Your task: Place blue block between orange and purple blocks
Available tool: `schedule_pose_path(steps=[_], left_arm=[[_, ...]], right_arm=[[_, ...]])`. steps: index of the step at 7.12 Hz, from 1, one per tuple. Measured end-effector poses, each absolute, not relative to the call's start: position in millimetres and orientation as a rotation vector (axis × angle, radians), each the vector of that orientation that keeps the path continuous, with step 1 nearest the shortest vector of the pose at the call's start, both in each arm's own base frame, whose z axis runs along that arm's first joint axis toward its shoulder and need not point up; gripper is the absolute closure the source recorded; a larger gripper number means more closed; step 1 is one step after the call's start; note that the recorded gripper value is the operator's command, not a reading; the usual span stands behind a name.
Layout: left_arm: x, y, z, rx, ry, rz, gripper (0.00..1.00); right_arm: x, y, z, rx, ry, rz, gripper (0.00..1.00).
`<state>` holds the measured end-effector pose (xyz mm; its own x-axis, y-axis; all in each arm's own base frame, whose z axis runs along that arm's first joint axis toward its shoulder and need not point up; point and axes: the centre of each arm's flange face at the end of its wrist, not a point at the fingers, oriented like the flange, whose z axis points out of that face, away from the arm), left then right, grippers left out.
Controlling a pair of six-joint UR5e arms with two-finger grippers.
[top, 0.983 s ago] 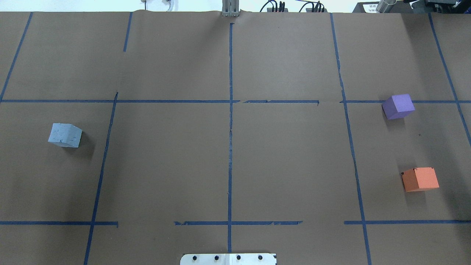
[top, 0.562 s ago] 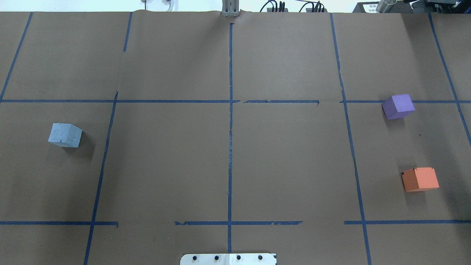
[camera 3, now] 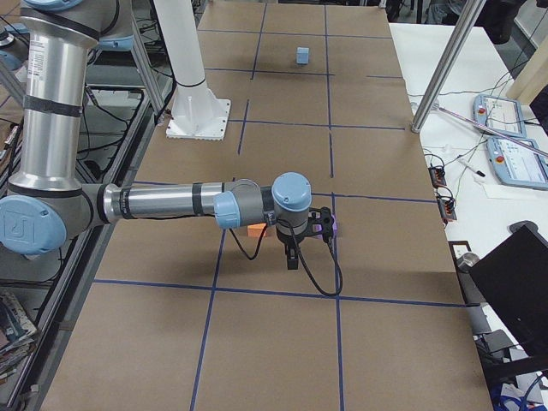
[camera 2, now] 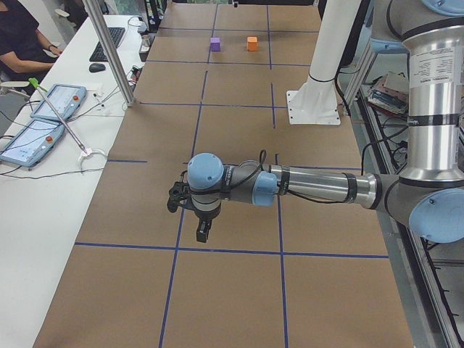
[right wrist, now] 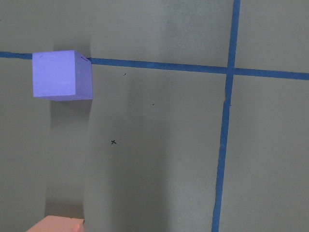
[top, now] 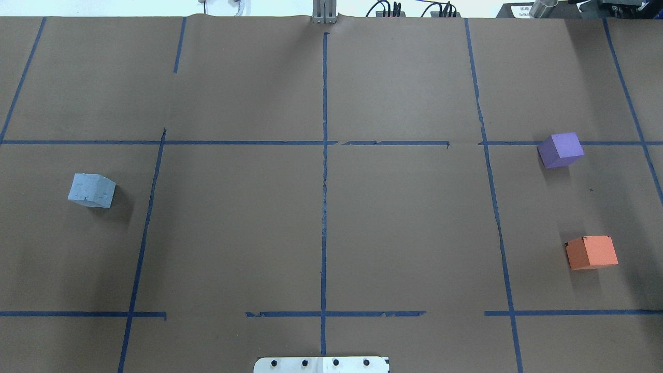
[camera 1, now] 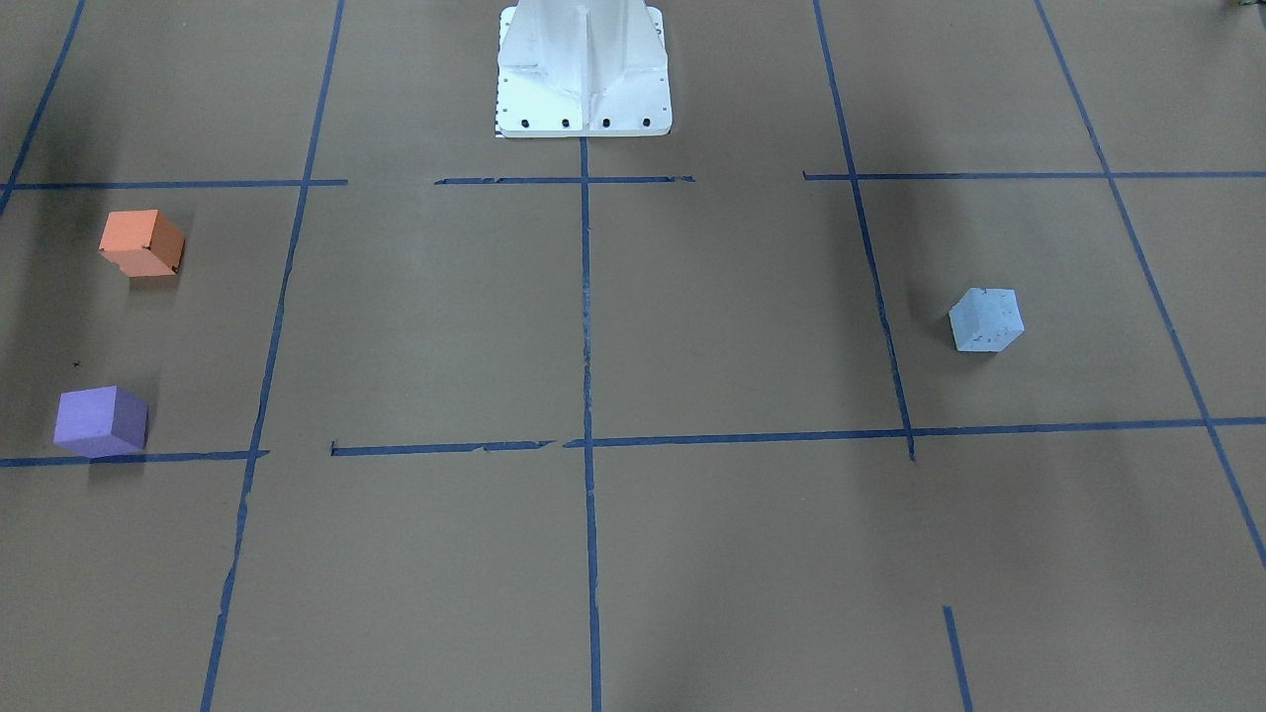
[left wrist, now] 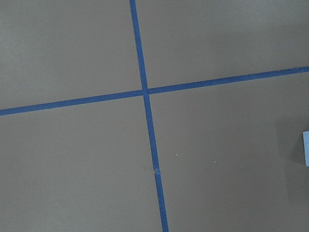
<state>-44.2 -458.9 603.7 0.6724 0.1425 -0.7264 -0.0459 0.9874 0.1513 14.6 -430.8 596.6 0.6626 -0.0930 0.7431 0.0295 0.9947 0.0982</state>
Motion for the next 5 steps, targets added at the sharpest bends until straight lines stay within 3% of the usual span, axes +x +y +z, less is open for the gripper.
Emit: schedule_pose_path(steps=[5], left_arm=[[101, -478, 553, 0.093, 0.877, -0.040, 0.00]], right_arm=[[14, -431, 596, 0.082, -0.847, -0.070, 0.00]])
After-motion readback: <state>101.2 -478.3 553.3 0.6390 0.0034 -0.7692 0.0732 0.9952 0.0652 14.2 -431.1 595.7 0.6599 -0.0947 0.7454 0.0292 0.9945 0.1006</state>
